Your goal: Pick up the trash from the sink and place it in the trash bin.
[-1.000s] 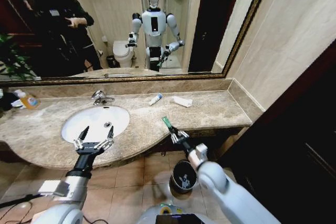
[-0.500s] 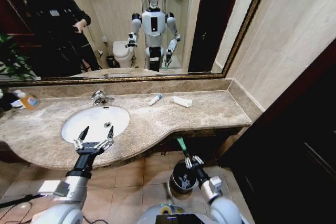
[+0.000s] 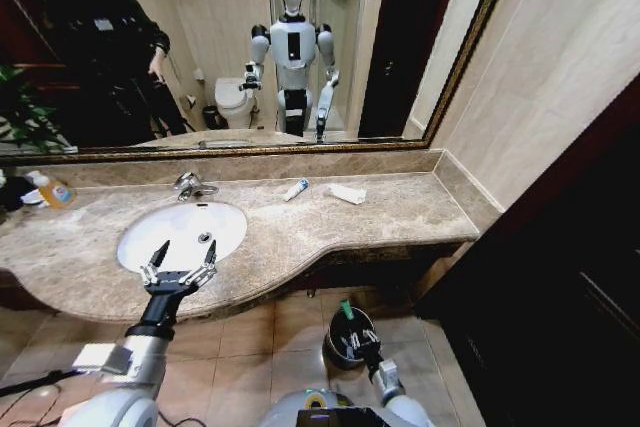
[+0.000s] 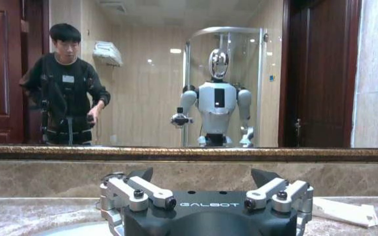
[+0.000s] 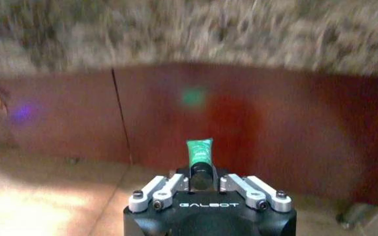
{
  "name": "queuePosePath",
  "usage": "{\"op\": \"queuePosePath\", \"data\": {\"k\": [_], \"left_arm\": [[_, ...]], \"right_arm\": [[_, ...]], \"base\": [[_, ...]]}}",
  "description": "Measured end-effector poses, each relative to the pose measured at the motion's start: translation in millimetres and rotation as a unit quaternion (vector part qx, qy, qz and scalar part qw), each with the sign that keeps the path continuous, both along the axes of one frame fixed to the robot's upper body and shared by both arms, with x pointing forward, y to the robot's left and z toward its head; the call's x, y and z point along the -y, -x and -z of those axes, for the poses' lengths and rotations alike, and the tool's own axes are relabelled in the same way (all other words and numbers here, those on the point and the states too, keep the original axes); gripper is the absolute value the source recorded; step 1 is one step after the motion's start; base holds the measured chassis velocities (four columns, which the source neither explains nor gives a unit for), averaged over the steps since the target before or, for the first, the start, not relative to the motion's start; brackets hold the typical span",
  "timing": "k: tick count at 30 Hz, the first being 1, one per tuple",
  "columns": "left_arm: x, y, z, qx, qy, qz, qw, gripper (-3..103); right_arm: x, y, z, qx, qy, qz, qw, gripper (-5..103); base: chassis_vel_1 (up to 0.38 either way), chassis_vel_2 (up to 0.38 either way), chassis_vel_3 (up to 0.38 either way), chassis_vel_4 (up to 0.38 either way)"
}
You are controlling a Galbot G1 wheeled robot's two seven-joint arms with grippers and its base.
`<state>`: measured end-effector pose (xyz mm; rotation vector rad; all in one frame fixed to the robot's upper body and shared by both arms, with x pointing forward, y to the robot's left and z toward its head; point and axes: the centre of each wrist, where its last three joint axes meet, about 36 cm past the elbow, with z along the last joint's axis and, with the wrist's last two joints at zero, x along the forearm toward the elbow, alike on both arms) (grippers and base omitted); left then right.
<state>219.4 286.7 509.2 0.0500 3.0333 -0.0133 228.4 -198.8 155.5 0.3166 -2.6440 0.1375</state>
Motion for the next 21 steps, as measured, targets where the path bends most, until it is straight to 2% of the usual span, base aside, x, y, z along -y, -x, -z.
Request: {"op": "queuePosePath", "data": {"k": [1, 3, 13, 14, 15, 18, 21], "left_arm": [[0.0, 0.0, 0.0, 0.000, 0.000, 0.000, 1.0000, 100], [0.0, 0.0, 0.0, 0.000, 0.000, 0.000, 1.0000, 100], [0.0, 0.0, 0.0, 0.000, 0.000, 0.000, 1.0000, 100], [0.0, 0.0, 0.0, 0.000, 0.000, 0.000, 1.0000, 100], [0.0, 0.0, 0.0, 0.000, 0.000, 0.000, 1.0000, 100], [0.0, 0.0, 0.0, 0.000, 0.000, 0.000, 1.0000, 100], [0.0, 0.0, 0.0, 0.000, 0.000, 0.000, 1.0000, 100]], "right_arm": [[-0.7, -8.3, 25.3, -0.013, 0.006, 0.000, 1.000, 19], [0.0, -16.9, 41.6, -0.021, 0.011, 0.006, 1.000, 19], [4.2, -31.4, 61.9, -0.045, 0.013, 0.018, 0.999, 18], [4.5, -32.0, 61.7, -0.044, 0.014, 0.018, 0.999, 22], [4.5, -32.0, 61.7, -0.044, 0.014, 0.018, 0.999, 22], [4.8, -36.6, 57.3, -0.036, 0.016, 0.023, 0.999, 38], [6.6, -40.9, 53.4, -0.033, 0.018, 0.024, 0.999, 44]], "base": [[0.000, 0.000, 0.000, 0.000], [0.000, 0.000, 0.000, 0.000], [0.000, 0.000, 0.000, 0.000], [0.000, 0.000, 0.000, 0.000], [0.000, 0.000, 0.000, 0.000], [0.000, 0.000, 0.000, 0.000], [0.000, 0.000, 0.000, 0.000]]}}
